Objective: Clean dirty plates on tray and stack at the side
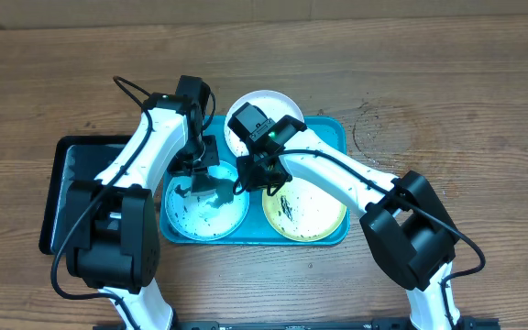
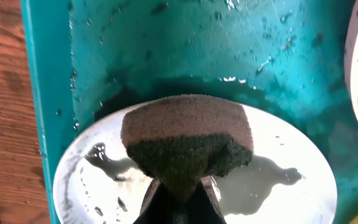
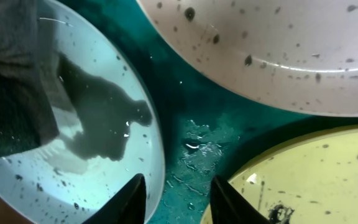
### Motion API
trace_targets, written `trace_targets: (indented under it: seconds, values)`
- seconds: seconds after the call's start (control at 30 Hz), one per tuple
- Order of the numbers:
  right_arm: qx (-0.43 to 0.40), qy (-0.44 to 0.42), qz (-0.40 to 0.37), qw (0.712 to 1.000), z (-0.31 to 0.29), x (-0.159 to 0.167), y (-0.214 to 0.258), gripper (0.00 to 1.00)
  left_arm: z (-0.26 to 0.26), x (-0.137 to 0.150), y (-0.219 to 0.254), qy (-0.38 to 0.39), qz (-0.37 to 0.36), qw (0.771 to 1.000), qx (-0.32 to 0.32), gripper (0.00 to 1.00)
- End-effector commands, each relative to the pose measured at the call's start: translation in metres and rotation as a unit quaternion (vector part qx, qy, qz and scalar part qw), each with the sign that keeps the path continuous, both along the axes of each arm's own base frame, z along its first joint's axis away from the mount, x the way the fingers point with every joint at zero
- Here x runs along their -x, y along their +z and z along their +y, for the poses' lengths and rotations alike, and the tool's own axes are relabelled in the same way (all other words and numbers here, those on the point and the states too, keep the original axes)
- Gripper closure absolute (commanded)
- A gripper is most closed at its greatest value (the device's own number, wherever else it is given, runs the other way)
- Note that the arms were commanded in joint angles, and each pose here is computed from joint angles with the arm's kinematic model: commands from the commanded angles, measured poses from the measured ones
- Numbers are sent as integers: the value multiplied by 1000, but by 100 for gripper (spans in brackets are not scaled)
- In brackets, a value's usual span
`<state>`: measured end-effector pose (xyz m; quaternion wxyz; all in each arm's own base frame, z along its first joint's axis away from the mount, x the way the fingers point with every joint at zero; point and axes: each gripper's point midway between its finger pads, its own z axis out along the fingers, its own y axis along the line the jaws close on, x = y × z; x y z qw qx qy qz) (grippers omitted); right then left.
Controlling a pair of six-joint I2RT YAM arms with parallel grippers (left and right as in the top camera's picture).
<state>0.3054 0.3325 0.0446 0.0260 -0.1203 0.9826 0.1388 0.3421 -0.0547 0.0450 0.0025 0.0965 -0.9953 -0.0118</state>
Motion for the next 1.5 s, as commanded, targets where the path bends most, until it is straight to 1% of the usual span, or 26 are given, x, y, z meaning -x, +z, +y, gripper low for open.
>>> trace_targets:
  seconds: [0.0, 0.03, 0.2, 0.37, 0.5, 0.57, 0.6, 0.67, 0.8, 0.83, 0.9, 1.03, 1.17, 1.23, 1.37, 1.47]
  values:
    - [-15, 32, -2, 999, 8, 6, -4, 61, -4, -1, 3, -8, 4, 1000, 17, 96]
    - [-17, 35, -4, 999, 9, 7, -7, 59, -4, 1, 3, -8, 8, 1000, 16, 96]
    - [-19, 35, -7, 999, 8, 9, -19, 59, -2, 8, 3, -8, 23, 1000, 13, 96]
    - [-27, 36, -14, 999, 9, 8, -28, 60, -2, 10, 3, -8, 26, 1000, 13, 96]
    - [-31, 36, -19, 999, 10, 7, -31, 67, -2, 11, 3, -8, 29, 999, 13, 96]
    - [-26, 30, -26, 999, 9, 4, -32, 75, -2, 12, 4, -8, 30, 999, 12, 96]
    - [-23, 27, -28, 999, 8, 3, -32, 77, -2, 12, 4, -8, 30, 999, 13, 96]
    - [-10, 23, -40, 999, 4, -1, -33, 78, -2, 12, 3, -8, 30, 999, 13, 96]
    - [9, 4, -60, 998, -3, -10, -35, 85, -2, 11, 4, -8, 29, 999, 13, 96]
    - [13, -2, -65, 998, -4, -13, -35, 89, -2, 11, 4, -9, 29, 999, 13, 96]
    - [16, -13, -72, 997, -5, -16, -34, 91, -2, 11, 3, -10, 29, 999, 12, 96]
    - [14, -32, -70, 997, -7, -21, -34, 93, -4, 9, 3, -12, 25, 999, 17, 96]
    - [12, -54, -66, 996, -12, -26, -34, 94, -13, 6, 2, -39, 17, 998, 45, 96]
    - [12, -65, -64, 996, -13, -27, -34, 95, -15, 5, -1, -40, 14, 998, 50, 96]
    - [10, -79, -57, 995, -14, -26, -34, 96, -15, 12, -11, -39, 23, 998, 53, 96]
    - [10, -83, -56, 995, -14, -26, -34, 96, -22, 16, -20, -39, 22, 996, 74, 96]
